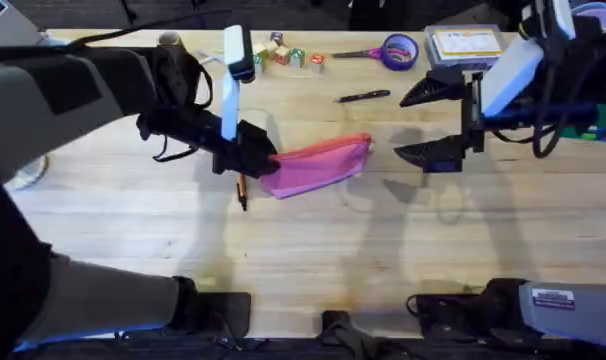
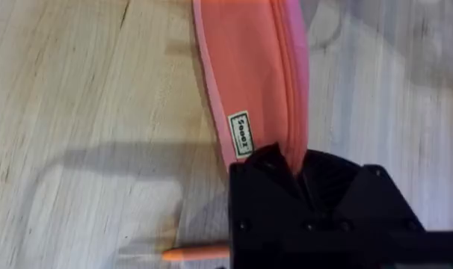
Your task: Unzip the bag, pick up the pens from the table one at a time and place them inside, then zip the bag closed.
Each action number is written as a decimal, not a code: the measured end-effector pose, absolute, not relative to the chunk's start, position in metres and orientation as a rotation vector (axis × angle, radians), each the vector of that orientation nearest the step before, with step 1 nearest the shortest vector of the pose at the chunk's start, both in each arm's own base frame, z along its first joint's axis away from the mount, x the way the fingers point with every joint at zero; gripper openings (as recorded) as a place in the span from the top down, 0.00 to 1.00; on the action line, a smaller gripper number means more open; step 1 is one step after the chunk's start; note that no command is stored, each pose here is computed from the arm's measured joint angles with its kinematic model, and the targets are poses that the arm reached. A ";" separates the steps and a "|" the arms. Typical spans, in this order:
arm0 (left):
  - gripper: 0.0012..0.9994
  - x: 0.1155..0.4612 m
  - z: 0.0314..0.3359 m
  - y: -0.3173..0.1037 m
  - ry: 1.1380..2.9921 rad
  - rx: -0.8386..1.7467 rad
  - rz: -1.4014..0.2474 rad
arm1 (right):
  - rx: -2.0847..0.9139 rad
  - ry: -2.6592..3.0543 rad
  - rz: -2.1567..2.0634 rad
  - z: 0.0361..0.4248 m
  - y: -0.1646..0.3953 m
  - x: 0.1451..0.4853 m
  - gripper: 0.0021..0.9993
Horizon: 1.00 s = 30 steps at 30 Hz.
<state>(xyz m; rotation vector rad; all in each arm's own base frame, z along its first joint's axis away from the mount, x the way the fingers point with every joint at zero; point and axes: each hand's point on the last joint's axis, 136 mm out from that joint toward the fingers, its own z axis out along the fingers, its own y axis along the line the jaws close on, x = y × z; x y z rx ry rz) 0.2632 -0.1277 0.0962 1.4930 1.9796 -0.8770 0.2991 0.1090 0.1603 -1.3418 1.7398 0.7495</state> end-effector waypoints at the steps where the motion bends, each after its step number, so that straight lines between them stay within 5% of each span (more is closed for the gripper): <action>1: 0.96 0.263 0.096 -0.128 1.980 1.493 -0.877 | -1.342 1.739 0.750 0.160 0.109 0.299 0.00; 20: 0.96 0.263 0.096 -0.128 1.980 1.493 -0.877 | -1.423 1.743 0.740 0.151 0.122 0.295 0.00; 30: 0.96 0.263 0.096 -0.128 1.980 1.493 -0.877 | -1.489 1.734 0.801 0.115 0.142 0.307 0.04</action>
